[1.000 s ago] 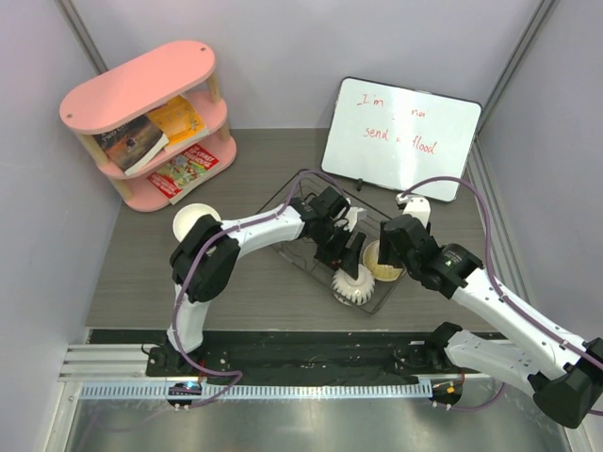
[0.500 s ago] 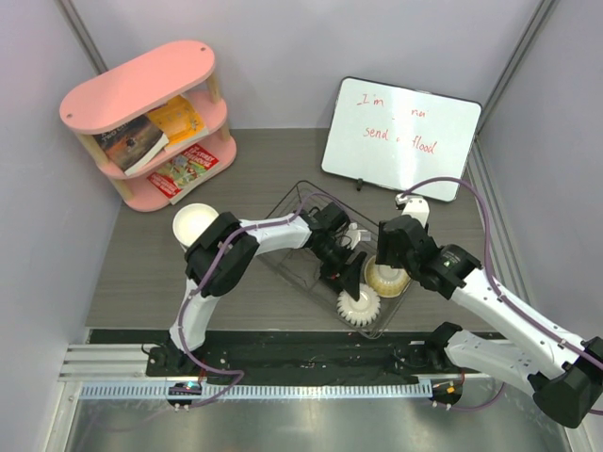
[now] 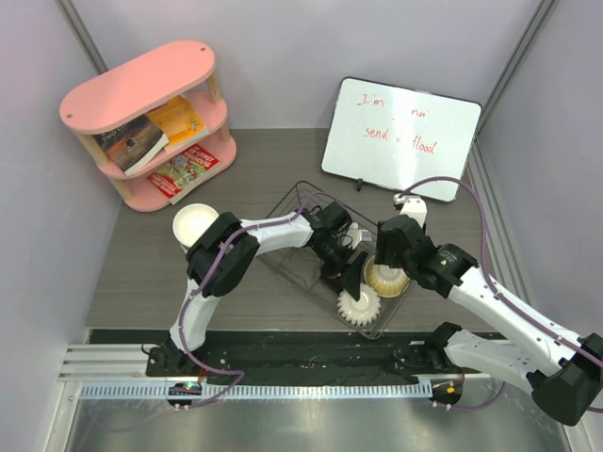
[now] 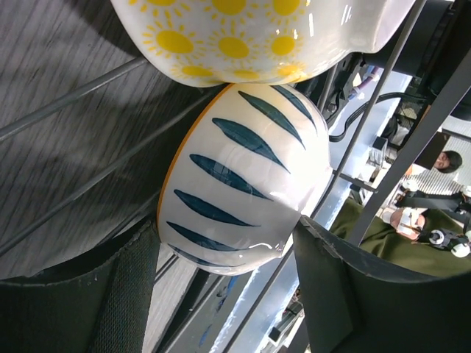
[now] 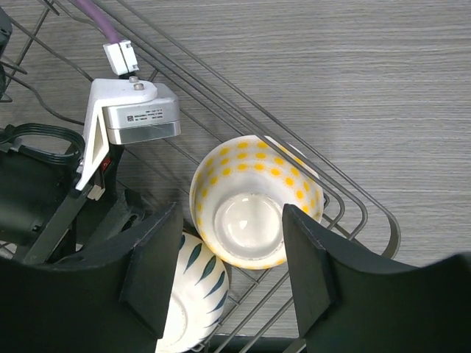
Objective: Unload the bowls from the dish rack
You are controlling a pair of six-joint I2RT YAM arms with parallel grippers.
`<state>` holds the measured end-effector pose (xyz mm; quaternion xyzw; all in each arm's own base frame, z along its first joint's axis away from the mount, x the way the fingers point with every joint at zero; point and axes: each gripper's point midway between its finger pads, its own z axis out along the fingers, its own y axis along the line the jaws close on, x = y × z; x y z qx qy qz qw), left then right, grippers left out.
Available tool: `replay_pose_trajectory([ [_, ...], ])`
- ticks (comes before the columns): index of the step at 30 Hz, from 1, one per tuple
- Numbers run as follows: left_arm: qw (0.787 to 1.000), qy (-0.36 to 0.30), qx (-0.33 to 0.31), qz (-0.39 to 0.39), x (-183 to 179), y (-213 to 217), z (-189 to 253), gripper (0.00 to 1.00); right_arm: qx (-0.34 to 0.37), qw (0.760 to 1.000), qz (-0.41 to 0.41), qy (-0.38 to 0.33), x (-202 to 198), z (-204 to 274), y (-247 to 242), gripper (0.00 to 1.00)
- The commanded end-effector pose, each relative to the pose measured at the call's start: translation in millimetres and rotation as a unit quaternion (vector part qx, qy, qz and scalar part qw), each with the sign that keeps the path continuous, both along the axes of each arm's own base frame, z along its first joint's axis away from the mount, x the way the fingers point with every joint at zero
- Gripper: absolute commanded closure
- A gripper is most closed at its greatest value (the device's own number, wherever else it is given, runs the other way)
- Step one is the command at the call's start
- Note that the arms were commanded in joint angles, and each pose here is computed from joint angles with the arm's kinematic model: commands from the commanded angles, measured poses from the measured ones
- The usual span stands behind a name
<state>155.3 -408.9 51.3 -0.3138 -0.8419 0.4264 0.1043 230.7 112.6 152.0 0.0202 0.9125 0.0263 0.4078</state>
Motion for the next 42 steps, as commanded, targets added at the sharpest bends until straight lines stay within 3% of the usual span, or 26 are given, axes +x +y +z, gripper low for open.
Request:
replay_pose_trajectory([
  [1,0.996,-0.027,0.069,0.047,23,7,-13,0.75,0.001,1.000,-0.011,-0.008,4,-4,-1,0.39],
  [3,0.996,-0.033,0.057,0.060,34,0,0,0.88,-0.009,1.000,-0.017,-0.006,5,-8,-3,0.40],
  [7,0.995,-0.050,0.043,0.077,51,-4,22,1.00,-0.023,0.999,-0.028,-0.005,7,-11,-8,0.41],
  [17,0.988,-0.103,0.014,0.110,75,-3,76,1.00,-0.070,0.996,-0.053,-0.012,31,-18,-10,0.52],
  [20,0.986,-0.113,0.011,0.120,80,0,85,1.00,-0.076,0.996,-0.054,-0.015,43,-19,-9,0.65],
  [21,0.985,-0.122,0.008,0.125,83,2,91,1.00,-0.076,0.995,-0.056,-0.017,47,-18,-8,0.74],
  [42,0.962,-0.199,-0.016,0.188,109,29,145,1.00,-0.081,0.995,-0.062,0.002,121,-29,-16,0.79],
])
